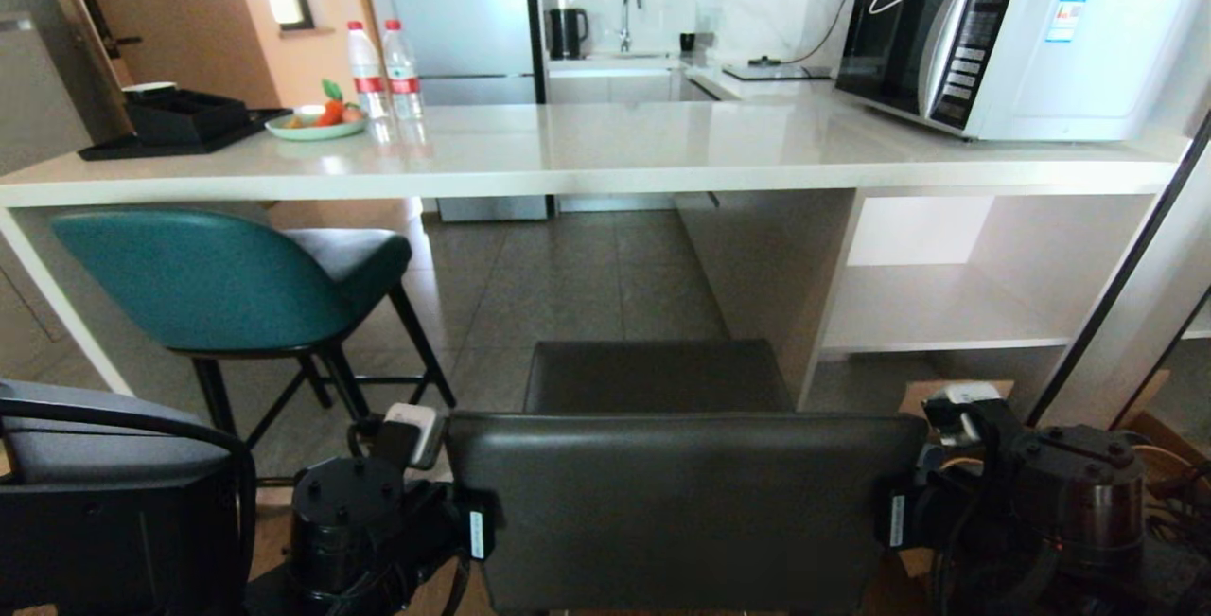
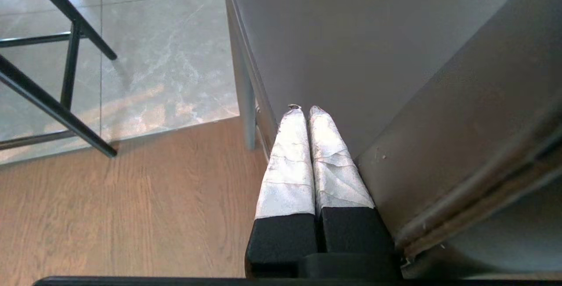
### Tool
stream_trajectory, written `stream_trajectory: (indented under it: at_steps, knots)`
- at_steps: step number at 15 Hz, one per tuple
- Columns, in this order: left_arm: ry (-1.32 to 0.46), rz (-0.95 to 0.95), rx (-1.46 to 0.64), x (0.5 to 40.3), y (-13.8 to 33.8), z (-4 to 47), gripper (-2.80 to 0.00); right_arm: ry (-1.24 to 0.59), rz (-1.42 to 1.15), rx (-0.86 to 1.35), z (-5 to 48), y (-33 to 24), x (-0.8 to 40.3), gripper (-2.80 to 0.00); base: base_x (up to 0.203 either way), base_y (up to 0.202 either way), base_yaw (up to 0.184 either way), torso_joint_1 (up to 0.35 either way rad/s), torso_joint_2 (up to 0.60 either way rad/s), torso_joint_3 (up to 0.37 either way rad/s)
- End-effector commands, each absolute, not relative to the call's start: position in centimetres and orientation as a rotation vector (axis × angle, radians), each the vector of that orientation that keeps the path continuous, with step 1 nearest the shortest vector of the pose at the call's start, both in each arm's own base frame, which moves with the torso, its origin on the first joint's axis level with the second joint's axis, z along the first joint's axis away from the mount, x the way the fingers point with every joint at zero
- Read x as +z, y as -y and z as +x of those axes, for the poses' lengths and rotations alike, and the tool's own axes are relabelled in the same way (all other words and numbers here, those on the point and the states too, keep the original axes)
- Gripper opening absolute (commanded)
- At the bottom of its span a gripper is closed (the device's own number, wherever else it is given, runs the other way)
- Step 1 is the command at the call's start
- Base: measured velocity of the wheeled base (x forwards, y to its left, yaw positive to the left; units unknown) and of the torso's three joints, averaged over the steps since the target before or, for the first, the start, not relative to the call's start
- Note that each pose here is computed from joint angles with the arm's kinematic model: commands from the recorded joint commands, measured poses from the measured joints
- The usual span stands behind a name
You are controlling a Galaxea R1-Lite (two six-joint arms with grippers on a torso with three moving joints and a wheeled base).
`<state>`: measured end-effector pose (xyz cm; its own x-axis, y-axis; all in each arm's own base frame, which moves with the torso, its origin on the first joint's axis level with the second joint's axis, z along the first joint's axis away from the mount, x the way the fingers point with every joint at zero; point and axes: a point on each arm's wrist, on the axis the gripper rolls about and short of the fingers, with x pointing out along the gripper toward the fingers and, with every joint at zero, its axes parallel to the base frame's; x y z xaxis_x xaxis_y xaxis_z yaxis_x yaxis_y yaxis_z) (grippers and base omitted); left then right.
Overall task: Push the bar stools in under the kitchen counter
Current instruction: Pull the gray chair out from under the dining table
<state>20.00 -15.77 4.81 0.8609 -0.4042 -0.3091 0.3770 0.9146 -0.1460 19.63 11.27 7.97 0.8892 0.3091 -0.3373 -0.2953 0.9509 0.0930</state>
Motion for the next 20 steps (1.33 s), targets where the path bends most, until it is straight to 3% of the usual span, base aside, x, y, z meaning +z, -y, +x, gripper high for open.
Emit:
stream_trajectory:
  at_steps: [1,9,12,15,20]
  knots:
    - [-0.324,-0.093,-0.404,5.2,15.6,20.1,-2.8,-0.342,0.044,0.312,19.7,-11.3,8.2,-2.8,0.0,0.0,0.0,0.0,0.0,0.0]
    - [-0.274,-0.137,-0.289,6.7,12.5,20.9,-2.8,-0.325,0.061,0.31,19.2,-10.9,8.7,-2.8,0.0,0.0,0.0,0.0,0.0,0.0]
    - [-0.208,-0.19,-0.079,7.9,6.0,24.2,-2.8,-0.308,0.068,0.307,18.5,-10.5,9.2,-2.8,0.0,0.0,0.0,0.0,0.0,0.0]
    - [-0.186,-0.204,0.018,9.2,0.6,24.2,-2.8,-0.306,0.08,0.304,18.4,-10.4,9.3,-2.8,0.0,0.0,0.0,0.0,0.0,0.0]
    - [-0.177,-0.187,-0.109,10.4,2.6,22.5,-2.8,-0.286,0.094,0.249,18.5,-9.1,9.7,-2.8,0.0,0.0,0.0,0.0,0.0,0.0]
